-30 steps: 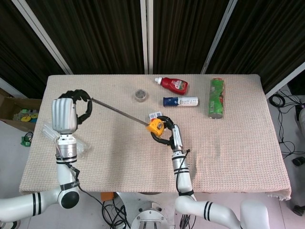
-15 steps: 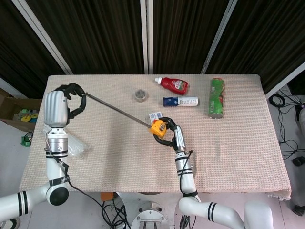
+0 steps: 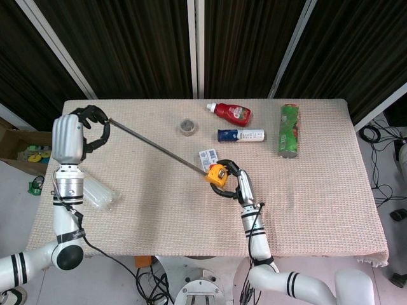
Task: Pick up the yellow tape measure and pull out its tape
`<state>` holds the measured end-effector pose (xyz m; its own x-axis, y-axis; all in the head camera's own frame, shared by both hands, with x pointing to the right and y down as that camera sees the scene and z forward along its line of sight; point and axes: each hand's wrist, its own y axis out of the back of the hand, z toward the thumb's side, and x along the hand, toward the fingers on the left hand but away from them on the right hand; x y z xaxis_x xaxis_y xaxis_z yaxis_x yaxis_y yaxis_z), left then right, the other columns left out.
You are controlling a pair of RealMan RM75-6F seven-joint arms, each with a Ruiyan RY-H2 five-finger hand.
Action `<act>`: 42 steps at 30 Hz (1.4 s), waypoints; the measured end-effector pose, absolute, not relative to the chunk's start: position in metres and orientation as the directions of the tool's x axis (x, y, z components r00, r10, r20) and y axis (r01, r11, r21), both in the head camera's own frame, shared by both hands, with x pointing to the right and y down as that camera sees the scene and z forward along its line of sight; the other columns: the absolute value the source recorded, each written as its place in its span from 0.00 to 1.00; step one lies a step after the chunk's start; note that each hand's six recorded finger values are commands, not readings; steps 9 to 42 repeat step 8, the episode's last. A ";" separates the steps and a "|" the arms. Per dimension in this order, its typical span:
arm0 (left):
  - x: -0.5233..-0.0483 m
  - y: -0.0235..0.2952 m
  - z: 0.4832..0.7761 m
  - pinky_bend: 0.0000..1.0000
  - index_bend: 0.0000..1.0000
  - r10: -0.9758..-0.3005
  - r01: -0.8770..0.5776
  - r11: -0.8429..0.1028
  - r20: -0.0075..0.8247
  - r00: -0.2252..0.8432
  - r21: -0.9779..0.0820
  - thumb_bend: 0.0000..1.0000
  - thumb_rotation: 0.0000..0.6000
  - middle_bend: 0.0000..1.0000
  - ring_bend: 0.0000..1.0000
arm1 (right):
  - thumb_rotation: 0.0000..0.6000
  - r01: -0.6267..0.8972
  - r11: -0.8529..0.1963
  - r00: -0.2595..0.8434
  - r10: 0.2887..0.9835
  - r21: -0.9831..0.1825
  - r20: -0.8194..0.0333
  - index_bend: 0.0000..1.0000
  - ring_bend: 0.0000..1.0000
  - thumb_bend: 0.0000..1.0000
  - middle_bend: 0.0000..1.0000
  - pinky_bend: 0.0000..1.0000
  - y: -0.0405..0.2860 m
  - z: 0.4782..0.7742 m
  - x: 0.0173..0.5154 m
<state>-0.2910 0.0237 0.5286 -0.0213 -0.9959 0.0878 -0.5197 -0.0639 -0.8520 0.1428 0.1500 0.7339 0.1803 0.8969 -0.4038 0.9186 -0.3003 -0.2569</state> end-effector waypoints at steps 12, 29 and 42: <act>-0.295 0.023 0.528 0.58 0.60 -0.996 -0.521 -0.062 0.088 -0.026 -0.851 0.58 1.00 0.57 0.51 | 1.00 0.911 -0.310 0.184 0.897 -0.273 -0.403 0.74 0.53 0.33 0.62 0.29 0.154 0.735 0.154; -0.295 0.023 0.528 0.58 0.60 -0.996 -0.521 -0.062 0.088 -0.026 -0.851 0.58 1.00 0.57 0.51 | 1.00 0.911 -0.310 0.184 0.897 -0.273 -0.403 0.74 0.53 0.33 0.62 0.29 0.154 0.735 0.154; -0.295 0.023 0.528 0.58 0.60 -0.996 -0.521 -0.062 0.088 -0.026 -0.851 0.58 1.00 0.57 0.51 | 1.00 0.911 -0.310 0.184 0.897 -0.273 -0.403 0.74 0.53 0.33 0.62 0.29 0.154 0.735 0.154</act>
